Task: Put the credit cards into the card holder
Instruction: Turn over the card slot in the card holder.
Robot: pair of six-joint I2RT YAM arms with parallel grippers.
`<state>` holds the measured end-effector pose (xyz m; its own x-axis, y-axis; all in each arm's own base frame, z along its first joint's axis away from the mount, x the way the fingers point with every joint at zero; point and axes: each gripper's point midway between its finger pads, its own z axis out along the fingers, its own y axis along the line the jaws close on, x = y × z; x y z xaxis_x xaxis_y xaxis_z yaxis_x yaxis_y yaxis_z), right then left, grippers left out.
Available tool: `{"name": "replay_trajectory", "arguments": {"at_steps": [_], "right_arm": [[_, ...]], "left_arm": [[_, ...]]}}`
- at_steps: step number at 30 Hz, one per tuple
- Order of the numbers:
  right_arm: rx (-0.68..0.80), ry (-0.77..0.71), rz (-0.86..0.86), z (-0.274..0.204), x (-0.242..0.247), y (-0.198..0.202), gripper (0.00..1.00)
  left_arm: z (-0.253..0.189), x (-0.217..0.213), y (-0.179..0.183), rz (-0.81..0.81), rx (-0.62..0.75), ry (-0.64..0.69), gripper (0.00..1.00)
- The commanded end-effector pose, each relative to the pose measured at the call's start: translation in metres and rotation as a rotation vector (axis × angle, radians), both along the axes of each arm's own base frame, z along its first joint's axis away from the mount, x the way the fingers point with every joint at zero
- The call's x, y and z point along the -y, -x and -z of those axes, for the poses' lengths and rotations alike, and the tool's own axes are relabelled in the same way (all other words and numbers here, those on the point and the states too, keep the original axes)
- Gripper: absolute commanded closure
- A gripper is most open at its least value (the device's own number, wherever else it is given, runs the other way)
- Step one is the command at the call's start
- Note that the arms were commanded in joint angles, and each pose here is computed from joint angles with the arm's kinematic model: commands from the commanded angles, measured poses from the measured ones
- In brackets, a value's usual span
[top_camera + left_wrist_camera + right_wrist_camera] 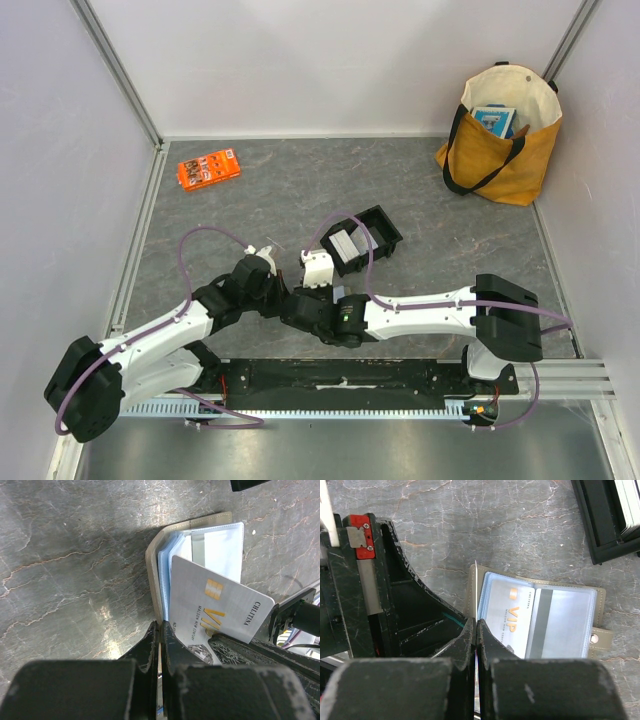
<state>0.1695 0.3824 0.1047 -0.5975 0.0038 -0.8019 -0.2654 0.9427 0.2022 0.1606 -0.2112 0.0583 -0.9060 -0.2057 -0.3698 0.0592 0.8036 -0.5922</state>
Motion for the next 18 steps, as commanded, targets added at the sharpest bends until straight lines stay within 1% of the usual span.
{"name": "replay_trajectory", "arguments": {"at_steps": [1, 8, 12, 18], "right_arm": [[0.013, -0.053, 0.033, -0.011, 0.002, -0.005, 1.00], [0.023, -0.097, 0.016, -0.028, 0.001, -0.005, 1.00], [0.013, -0.114, -0.002, -0.028, -0.002, -0.003, 1.00], [0.000, -0.089, 0.000, -0.015, -0.003, -0.004, 1.00]], "left_arm": [[-0.003, 0.001, -0.002, -0.001, 0.022, 0.007, 0.98], [0.004, 0.000, -0.001, 0.003, 0.008, -0.008, 0.98], [0.004, 0.000, -0.002, -0.001, 0.011, -0.005, 0.98], [0.001, 0.000, -0.002, -0.001, 0.015, 0.001, 0.98]]}}
